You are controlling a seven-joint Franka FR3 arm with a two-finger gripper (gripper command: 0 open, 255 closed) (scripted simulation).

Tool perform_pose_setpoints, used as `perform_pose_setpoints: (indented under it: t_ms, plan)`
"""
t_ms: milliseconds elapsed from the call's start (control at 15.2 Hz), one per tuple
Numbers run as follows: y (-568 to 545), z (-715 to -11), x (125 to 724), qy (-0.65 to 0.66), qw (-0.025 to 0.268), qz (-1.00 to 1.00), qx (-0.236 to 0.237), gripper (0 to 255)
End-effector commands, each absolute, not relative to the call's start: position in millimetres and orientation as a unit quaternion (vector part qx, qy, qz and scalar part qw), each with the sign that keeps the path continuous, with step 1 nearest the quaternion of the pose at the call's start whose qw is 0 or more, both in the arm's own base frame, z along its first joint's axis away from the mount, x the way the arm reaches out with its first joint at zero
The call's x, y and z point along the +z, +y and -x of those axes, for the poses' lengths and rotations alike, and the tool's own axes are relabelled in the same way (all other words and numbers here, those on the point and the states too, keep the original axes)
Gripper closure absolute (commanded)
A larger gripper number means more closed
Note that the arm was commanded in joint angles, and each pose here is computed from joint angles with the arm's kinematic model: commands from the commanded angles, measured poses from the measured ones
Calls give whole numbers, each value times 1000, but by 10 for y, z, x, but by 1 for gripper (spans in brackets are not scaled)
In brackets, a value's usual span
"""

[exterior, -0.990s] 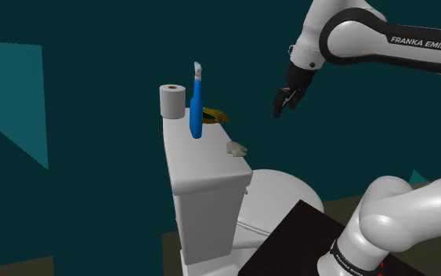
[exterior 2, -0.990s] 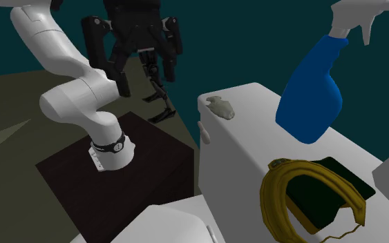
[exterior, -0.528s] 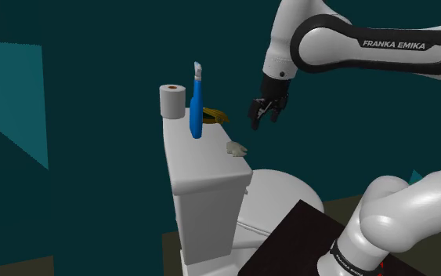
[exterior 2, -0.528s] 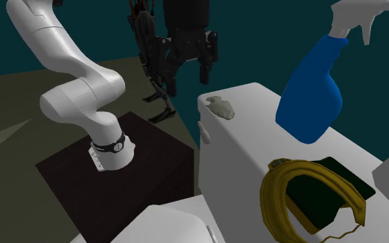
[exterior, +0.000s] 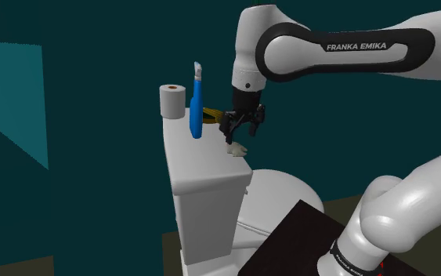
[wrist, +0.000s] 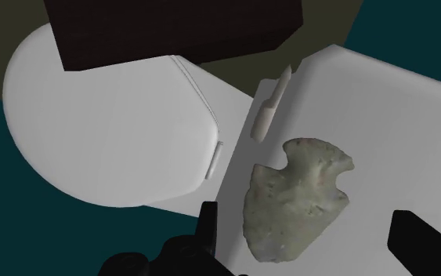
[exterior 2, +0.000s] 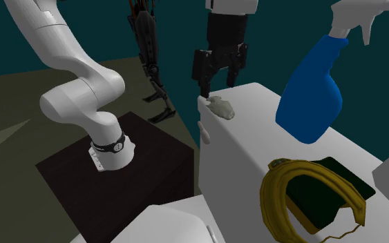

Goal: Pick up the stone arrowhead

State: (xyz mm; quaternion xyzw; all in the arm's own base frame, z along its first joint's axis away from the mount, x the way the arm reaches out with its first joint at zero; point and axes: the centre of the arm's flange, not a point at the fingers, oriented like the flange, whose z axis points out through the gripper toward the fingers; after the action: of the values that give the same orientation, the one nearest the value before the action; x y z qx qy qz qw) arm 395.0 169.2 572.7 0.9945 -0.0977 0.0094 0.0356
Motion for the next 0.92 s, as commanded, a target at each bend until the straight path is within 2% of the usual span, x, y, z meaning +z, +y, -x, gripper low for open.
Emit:
perform_pose_setpoints:
  t_ms: [0, 462, 528, 858]
  plan:
    - [1733, -3955, 5636, -100, 35, -994, 7, 0]
    - [1733, -3954, 5342, -100, 35, -994, 7, 0]
    - [1737, -3956, 5337, -100, 35, -994, 7, 255]
    - [1738, -3959, 5338, -100, 35, -994, 7, 255]
